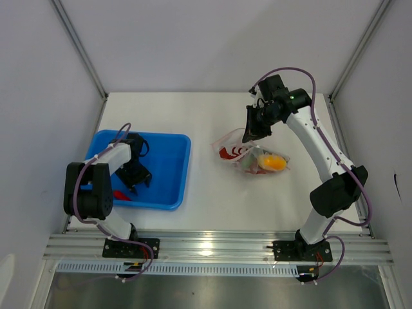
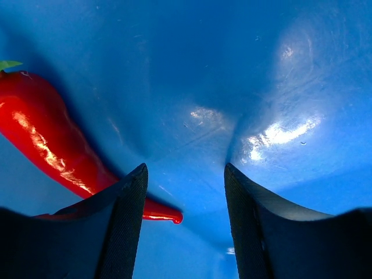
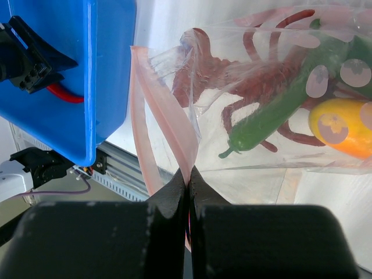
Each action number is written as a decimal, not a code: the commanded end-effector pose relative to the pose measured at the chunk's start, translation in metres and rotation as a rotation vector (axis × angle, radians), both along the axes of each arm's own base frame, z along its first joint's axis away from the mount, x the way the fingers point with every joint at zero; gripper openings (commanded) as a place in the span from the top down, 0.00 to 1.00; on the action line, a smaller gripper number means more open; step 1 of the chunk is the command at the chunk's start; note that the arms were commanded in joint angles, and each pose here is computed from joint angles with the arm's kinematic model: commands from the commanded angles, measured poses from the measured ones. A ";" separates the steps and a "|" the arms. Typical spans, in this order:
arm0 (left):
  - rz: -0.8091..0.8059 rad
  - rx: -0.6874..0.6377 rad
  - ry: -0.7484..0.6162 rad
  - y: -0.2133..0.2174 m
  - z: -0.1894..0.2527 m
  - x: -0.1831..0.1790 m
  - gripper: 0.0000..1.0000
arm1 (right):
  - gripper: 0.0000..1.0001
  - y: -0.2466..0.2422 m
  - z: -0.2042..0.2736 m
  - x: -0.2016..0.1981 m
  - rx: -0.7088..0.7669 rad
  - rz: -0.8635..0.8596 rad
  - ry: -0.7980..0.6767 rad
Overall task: Place the food in the zip-top bag and seal the zipper
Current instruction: Pick up the fake vegetable from the bin.
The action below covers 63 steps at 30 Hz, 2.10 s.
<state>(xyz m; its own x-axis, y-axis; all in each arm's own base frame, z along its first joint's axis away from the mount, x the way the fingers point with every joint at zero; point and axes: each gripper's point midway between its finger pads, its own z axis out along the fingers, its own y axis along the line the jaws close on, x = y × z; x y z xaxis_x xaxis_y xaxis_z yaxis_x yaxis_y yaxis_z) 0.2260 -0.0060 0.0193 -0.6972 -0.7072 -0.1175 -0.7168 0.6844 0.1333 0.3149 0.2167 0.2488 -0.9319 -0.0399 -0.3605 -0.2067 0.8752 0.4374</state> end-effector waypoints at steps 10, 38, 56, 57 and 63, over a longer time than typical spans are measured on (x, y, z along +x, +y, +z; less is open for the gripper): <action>-0.008 0.023 0.021 0.006 -0.009 0.000 0.35 | 1.00 -0.005 0.025 0.002 0.019 -0.007 -0.081; 0.081 -0.013 0.077 -0.006 0.031 -0.034 0.22 | 1.00 -0.011 0.016 -0.005 -0.007 -0.013 -0.068; 0.067 0.033 0.133 -0.008 -0.010 -0.031 0.34 | 1.00 -0.017 0.015 -0.010 -0.012 -0.021 -0.066; 0.062 0.045 0.144 -0.005 -0.013 -0.032 0.38 | 1.00 -0.017 0.016 -0.010 -0.011 -0.021 -0.067; 0.052 0.053 0.159 -0.004 -0.024 -0.032 0.64 | 1.00 -0.020 0.023 -0.009 -0.015 -0.029 -0.089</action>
